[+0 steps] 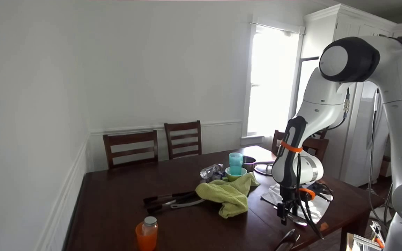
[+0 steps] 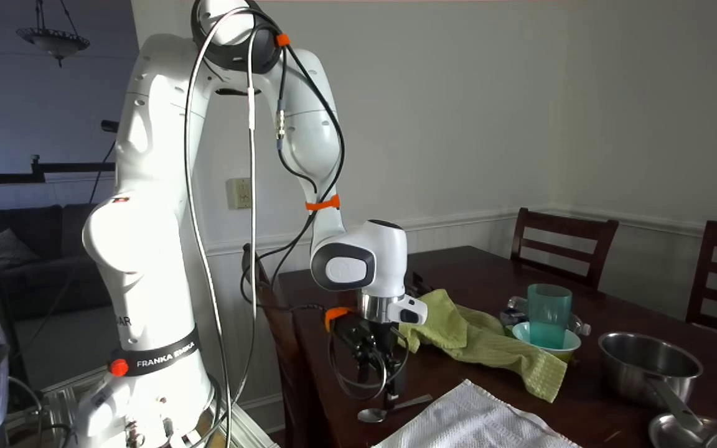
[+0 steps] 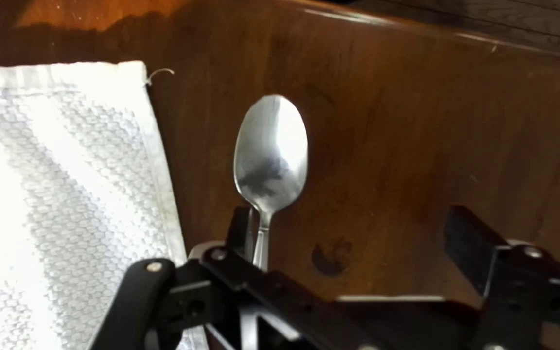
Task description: Put the spoon on the towel, then fold the towel
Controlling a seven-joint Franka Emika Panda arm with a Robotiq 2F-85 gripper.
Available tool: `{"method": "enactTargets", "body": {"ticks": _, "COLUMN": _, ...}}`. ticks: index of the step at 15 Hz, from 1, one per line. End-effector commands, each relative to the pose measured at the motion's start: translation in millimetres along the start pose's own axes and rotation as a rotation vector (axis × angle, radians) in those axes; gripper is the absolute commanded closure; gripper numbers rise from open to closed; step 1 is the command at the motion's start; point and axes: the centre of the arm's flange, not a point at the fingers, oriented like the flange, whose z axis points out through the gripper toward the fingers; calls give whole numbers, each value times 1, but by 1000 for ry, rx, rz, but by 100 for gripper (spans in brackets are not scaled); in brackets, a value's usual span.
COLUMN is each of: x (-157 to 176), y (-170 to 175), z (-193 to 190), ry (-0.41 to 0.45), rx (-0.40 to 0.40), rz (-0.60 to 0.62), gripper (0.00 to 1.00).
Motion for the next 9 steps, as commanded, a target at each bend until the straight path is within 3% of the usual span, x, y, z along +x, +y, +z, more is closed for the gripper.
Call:
{"method": "enactTargets", "body": {"ticks": 1, "x": 1, "y": 13, "z": 2, "ry": 35, "rx": -43, "rz": 25, "gripper": 0}}
{"method": "enactTargets", "body": {"ticks": 4, "x": 3, "y": 19, "z": 12, "ry": 48, "rx": -44, "rz": 41, "gripper": 0}}
{"method": "enactTargets", "body": {"ticks": 5, "x": 4, "y": 20, "z": 13, "ry": 55, "rx": -46, "rz": 43, "gripper": 25}}
{"method": "enactTargets", "body": {"ticks": 7, "x": 5, "y": 21, "z": 15, "ry": 67, "rx": -54, "rz": 44, "gripper": 34}}
{"method": "enactTargets", "body": {"ticks": 9, "x": 5, "y": 22, "z": 16, "ry": 75, "rx": -62, "rz": 46, "gripper": 50}}
